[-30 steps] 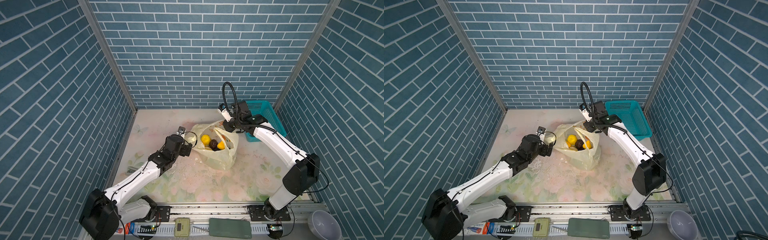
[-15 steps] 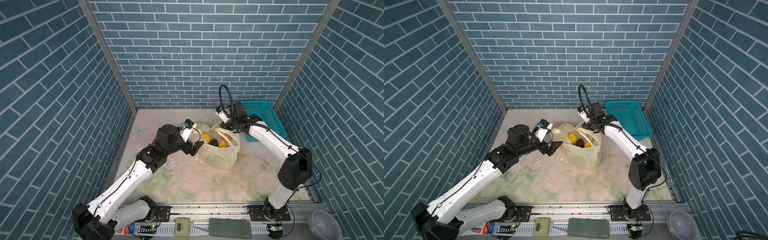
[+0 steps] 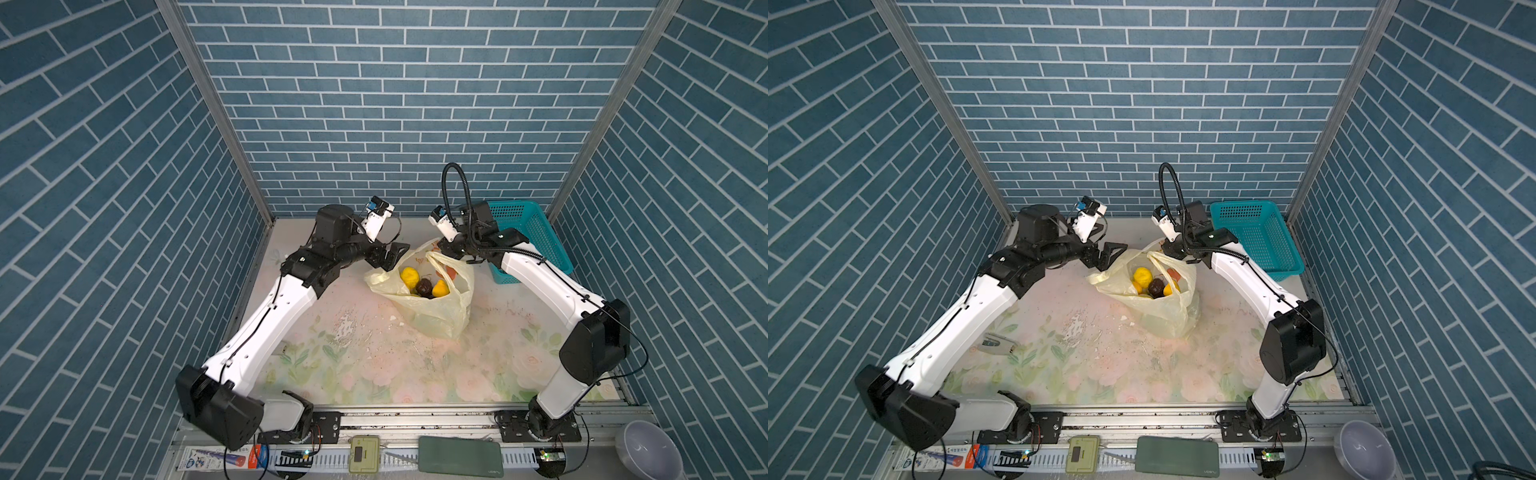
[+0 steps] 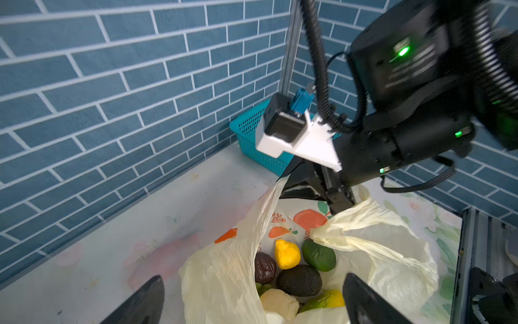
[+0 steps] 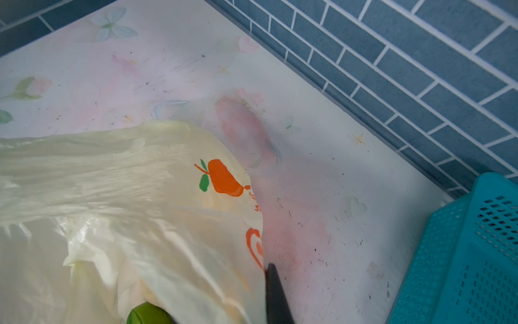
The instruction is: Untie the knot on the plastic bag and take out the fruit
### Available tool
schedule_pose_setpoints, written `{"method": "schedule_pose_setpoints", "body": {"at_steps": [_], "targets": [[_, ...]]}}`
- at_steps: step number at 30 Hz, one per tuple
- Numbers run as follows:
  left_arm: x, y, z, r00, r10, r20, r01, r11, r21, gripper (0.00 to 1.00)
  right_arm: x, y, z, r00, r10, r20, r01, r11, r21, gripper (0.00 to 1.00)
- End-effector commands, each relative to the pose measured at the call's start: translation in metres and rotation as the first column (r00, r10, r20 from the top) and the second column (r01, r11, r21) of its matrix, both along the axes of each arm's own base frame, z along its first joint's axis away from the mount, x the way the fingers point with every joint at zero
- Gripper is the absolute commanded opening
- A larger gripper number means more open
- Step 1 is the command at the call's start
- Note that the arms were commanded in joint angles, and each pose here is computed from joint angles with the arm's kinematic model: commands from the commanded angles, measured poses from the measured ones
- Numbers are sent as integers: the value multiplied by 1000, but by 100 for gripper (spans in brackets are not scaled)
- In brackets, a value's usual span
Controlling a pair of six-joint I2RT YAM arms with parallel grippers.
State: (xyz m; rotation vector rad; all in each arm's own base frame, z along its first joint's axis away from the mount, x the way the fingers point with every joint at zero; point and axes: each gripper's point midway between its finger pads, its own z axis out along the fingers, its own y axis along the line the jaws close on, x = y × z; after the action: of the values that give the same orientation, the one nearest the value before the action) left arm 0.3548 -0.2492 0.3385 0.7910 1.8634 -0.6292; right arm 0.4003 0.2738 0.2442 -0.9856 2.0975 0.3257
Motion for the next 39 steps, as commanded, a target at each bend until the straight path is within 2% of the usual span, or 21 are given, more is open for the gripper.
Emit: {"method": "schedule_pose_setpoints", "body": {"at_steps": [1, 8, 13, 19, 24, 26, 28, 31, 32, 36, 39], "targets": [[4, -11, -30, 995, -80, -59, 83, 995, 51, 100, -1, 6, 35, 999, 24, 48, -28, 996, 88, 0], [21, -20, -75, 988, -108, -113, 122, 985, 121, 100, -2, 10, 56, 997, 49, 64, -58, 987, 152, 0], [41, -7, -106, 995, -3, -97, 22, 981, 194, 100, -5, 18, 66, 994, 83, 70, -95, 976, 198, 0], [69, 10, -141, 989, 134, -68, -108, 947, 302, 100, -17, 27, 80, 986, 144, 81, -160, 953, 257, 0], [80, 20, -169, 976, 196, -90, -153, 924, 351, 99, -20, 29, 83, 984, 161, 82, -178, 946, 271, 0], [79, 23, -173, 972, 205, -111, -157, 928, 337, 90, -20, 28, 80, 984, 160, 76, -175, 949, 264, 0], [75, 28, -173, 968, 215, -128, -165, 932, 323, 75, -20, 26, 78, 985, 156, 72, -170, 951, 258, 0], [68, 37, -172, 962, 231, -144, -178, 934, 311, 42, -20, 24, 72, 987, 150, 63, -161, 955, 249, 0], [65, 39, -171, 961, 233, -146, -179, 933, 312, 34, -19, 23, 70, 987, 147, 59, -157, 956, 248, 0], [54, 41, -161, 958, 228, -171, -171, 939, 297, 12, -14, 19, 59, 991, 129, 41, -135, 964, 229, 0], [46, 39, -152, 950, 235, -207, -181, 952, 248, 8, -7, 16, 49, 994, 109, 17, -110, 972, 209, 0]]}}
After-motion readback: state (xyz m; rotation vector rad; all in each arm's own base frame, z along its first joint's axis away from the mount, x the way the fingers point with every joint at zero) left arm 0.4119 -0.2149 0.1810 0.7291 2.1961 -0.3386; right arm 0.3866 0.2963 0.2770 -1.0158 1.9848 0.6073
